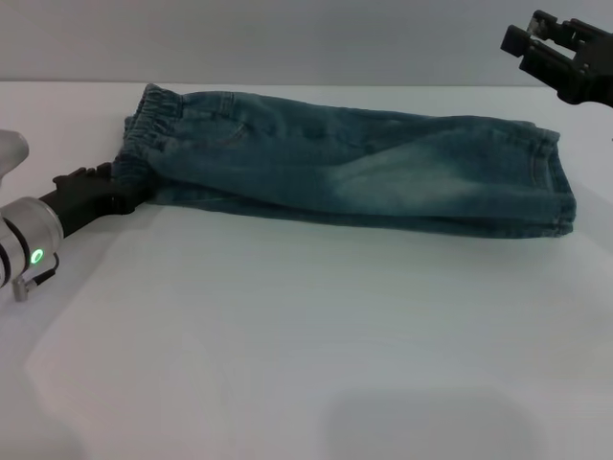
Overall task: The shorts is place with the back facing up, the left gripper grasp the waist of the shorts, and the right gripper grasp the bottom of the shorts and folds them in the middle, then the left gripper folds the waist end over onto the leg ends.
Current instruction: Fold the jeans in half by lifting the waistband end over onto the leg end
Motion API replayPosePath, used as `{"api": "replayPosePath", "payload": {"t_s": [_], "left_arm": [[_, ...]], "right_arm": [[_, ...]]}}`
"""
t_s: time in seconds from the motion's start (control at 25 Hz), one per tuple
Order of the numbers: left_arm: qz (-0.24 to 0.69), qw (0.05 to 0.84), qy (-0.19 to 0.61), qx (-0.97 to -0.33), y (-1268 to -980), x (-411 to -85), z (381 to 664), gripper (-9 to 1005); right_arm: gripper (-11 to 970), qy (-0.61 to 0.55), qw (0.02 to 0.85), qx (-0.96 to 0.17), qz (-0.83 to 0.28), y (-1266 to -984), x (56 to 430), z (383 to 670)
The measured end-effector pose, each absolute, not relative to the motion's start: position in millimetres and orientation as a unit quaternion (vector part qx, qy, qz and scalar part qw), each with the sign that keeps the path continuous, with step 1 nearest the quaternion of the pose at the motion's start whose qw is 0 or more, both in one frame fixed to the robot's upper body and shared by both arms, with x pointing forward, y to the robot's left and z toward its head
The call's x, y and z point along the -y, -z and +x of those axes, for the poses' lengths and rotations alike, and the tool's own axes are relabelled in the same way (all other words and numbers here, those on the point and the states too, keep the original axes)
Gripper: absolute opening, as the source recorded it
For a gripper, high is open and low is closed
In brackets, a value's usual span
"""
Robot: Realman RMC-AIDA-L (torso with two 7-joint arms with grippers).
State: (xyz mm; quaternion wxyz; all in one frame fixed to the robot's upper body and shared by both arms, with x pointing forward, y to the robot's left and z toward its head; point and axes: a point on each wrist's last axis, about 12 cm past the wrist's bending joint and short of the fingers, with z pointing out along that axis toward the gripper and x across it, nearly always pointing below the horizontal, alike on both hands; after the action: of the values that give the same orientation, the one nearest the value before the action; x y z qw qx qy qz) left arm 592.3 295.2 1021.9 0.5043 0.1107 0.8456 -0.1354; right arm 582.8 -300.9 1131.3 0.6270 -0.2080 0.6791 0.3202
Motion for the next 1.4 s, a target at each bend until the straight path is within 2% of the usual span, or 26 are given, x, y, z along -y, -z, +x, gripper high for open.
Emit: {"api": "replayPosePath", "payload": {"t_s": [0.2, 0.44, 0.84, 1.4], "left_arm": [[0.108, 0.503, 0.134, -0.847, -1020.5, -298.5, 590.0, 704], [0.109, 0.502, 0.130, -0.848, -1019.6, -300.8, 588.4, 612], [0.112, 0.505, 0.131, -0.846, -1018.5, -304.2, 584.0, 517], [0.118, 0.513, 0.135, -0.840, -1020.5, -306.3, 582.4, 435]], "right_arm": [[487, -0.320, 0.628, -0.679, -0.206, -1130.9, 301.8, 582.2], [488, -0.324, 0.630, -0.677, -0.199, -1130.1, 302.2, 580.4], [487, -0.337, 0.627, -0.677, -0.188, -1125.2, 300.9, 577.7], [487, -0.342, 0.629, -0.674, -0.181, -1119.7, 297.8, 577.5]]}}
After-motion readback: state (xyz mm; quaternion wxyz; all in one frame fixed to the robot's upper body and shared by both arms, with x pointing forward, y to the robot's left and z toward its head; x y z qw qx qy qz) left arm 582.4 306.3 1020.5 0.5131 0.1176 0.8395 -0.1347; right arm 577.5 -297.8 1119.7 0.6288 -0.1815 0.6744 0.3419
